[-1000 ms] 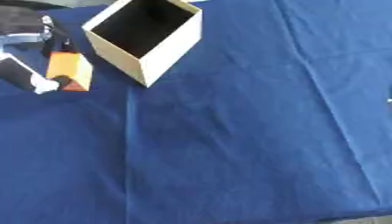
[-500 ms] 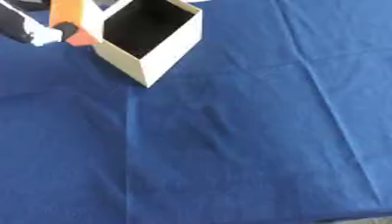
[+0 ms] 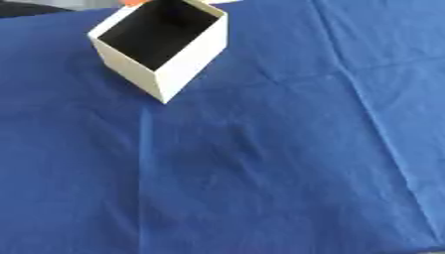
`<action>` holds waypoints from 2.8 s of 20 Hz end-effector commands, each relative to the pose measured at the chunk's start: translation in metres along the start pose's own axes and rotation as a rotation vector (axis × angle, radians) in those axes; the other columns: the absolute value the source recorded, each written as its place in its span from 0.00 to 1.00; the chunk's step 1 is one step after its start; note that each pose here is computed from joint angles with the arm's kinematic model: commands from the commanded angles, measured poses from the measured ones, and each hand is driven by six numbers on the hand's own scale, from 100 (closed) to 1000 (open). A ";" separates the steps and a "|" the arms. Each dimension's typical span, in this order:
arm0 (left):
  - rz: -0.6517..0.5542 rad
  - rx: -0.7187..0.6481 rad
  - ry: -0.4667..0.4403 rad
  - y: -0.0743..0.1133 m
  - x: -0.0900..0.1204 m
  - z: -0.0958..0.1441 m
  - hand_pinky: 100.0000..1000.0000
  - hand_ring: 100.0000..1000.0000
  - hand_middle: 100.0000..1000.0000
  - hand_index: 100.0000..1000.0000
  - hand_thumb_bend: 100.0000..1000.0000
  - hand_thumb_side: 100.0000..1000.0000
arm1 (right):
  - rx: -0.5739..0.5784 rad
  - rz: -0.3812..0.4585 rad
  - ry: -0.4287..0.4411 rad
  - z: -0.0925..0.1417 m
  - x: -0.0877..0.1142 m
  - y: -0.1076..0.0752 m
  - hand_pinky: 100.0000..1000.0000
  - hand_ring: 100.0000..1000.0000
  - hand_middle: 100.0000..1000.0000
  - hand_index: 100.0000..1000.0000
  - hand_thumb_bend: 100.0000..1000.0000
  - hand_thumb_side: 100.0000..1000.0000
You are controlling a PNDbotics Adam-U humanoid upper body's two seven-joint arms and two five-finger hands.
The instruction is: Pick up objects on the table and place them in the box.
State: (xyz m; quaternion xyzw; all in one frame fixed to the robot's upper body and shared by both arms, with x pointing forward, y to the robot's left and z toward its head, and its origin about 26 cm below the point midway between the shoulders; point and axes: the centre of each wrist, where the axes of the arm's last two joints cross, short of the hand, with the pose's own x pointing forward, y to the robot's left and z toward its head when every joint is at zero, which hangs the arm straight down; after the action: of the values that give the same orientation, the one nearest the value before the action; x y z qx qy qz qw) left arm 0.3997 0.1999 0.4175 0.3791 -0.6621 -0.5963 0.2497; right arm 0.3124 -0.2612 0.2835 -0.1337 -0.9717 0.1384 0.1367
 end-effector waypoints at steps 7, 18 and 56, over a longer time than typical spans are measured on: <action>-0.027 0.040 0.098 -0.024 -0.030 -0.024 0.16 0.41 0.32 0.38 0.00 0.29 | -0.014 -0.028 -0.048 -0.010 0.008 0.001 0.77 0.67 0.60 0.73 0.00 0.86; -0.034 -0.088 0.113 -0.072 -0.047 -0.036 0.17 0.42 0.33 0.40 0.00 0.29 | -0.026 -0.030 -0.041 -0.009 0.007 0.001 0.77 0.66 0.60 0.73 0.00 0.87; -0.115 0.371 0.003 -0.012 -0.044 0.027 0.30 0.54 0.61 0.70 0.01 0.45 | -0.033 0.016 0.007 0.003 0.003 -0.006 0.77 0.67 0.60 0.73 0.00 0.84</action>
State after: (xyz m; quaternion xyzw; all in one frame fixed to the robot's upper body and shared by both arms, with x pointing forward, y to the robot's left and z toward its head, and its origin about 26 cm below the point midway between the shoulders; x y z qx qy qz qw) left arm 0.4210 0.2393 0.3846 0.4396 -0.7275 -0.4980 0.1718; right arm 0.3127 -0.2625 0.2734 -0.1309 -0.9720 0.1162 0.1567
